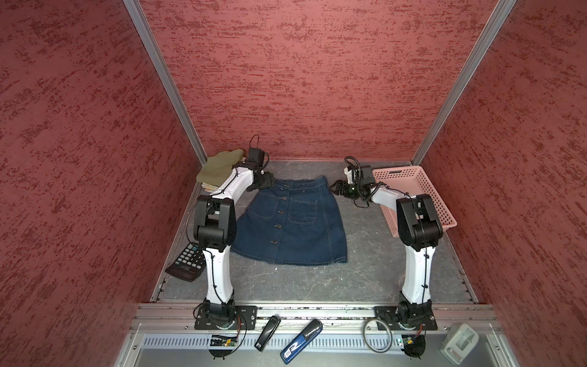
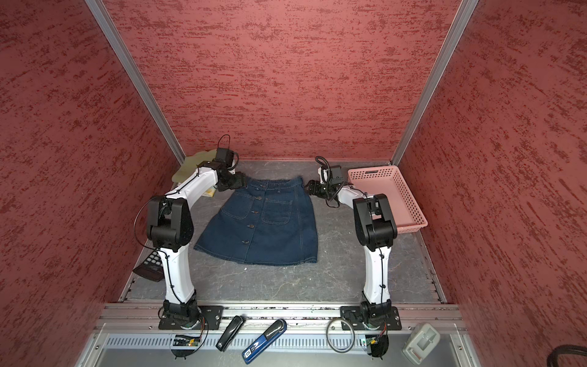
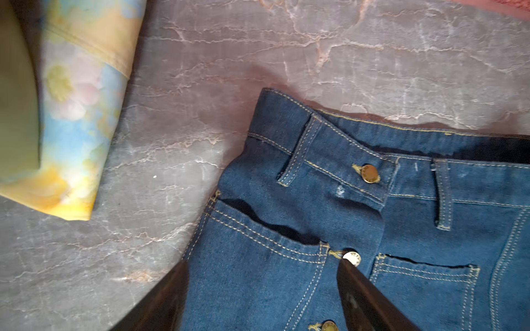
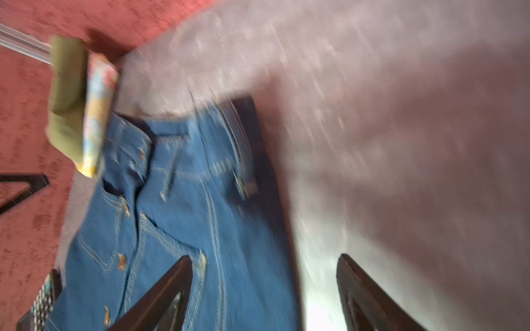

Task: Fold and stack skirts
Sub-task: Fold the skirt at the center of the table.

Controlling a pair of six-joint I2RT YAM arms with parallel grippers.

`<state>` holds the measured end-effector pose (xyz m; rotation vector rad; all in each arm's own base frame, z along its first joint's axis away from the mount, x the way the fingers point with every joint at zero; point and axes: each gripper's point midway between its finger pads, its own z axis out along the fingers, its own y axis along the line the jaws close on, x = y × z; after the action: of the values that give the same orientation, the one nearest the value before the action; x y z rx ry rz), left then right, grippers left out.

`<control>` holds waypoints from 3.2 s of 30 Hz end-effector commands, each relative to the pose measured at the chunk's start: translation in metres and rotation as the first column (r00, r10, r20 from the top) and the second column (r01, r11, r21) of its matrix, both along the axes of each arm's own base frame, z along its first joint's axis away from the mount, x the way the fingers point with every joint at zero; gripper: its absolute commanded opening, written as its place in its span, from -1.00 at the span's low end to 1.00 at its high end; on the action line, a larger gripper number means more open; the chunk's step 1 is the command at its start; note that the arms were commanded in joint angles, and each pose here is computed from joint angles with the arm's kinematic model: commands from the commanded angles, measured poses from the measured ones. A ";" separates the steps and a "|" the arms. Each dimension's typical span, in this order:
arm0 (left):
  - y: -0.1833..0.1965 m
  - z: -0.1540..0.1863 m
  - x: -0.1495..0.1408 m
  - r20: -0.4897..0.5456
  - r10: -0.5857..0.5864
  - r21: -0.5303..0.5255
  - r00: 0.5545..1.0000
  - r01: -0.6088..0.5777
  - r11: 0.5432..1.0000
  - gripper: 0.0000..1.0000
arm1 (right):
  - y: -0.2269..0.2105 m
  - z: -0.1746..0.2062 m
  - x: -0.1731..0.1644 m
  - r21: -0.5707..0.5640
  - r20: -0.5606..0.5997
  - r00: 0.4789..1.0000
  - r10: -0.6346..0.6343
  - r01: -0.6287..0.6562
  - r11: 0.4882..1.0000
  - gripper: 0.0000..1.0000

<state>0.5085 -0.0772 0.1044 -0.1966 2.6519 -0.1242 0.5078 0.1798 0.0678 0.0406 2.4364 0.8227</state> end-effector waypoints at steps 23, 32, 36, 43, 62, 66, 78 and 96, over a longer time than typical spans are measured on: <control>-0.010 -0.084 -0.064 -0.197 0.007 0.086 0.980 0.010 0.996 0.62 | 0.011 -0.020 -0.175 0.036 -0.235 0.972 0.020 -0.012 0.999 0.46; -0.020 -0.098 -0.069 -0.233 -0.006 0.070 0.972 0.023 0.997 0.61 | 0.026 -0.021 -0.180 0.142 -0.223 0.974 0.046 -0.014 0.990 -0.56; -0.026 -0.100 -0.074 -0.247 -0.006 0.055 0.969 0.020 0.998 0.60 | 0.011 -0.001 -0.168 0.058 -0.163 0.987 -0.008 0.018 0.998 -1.00; -0.063 -0.105 -0.095 -0.288 -0.020 -0.042 0.957 0.008 0.999 0.57 | -0.037 0.029 -0.148 -0.066 -0.134 0.986 -0.095 0.087 0.994 -1.00; -0.107 0.003 -0.087 -0.090 -0.041 -0.388 0.995 0.003 0.922 0.56 | -0.034 0.148 -0.108 -0.121 0.036 0.998 -0.053 0.057 0.991 -1.00; -0.088 -0.022 -0.109 -0.153 0.008 -0.388 0.988 -0.068 0.919 0.52 | -0.001 0.152 -0.110 -0.116 0.022 1.000 0.003 -0.001 0.993 -1.00; -0.087 -0.071 -0.148 -0.212 0.020 -0.440 0.977 -0.113 0.891 0.08 | 0.090 0.135 -0.133 -0.076 -0.078 0.992 0.098 -0.103 0.992 -1.00; -0.102 -0.083 -0.151 -0.184 -0.007 -0.487 0.983 -0.085 0.869 -0.15 | 0.212 0.096 -0.180 0.020 -0.212 0.966 0.149 -0.148 0.989 -1.00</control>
<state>0.3600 -0.1779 0.0299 -0.4455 2.7321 -0.8061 0.3203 0.3760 0.1477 -0.1078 2.7189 0.8822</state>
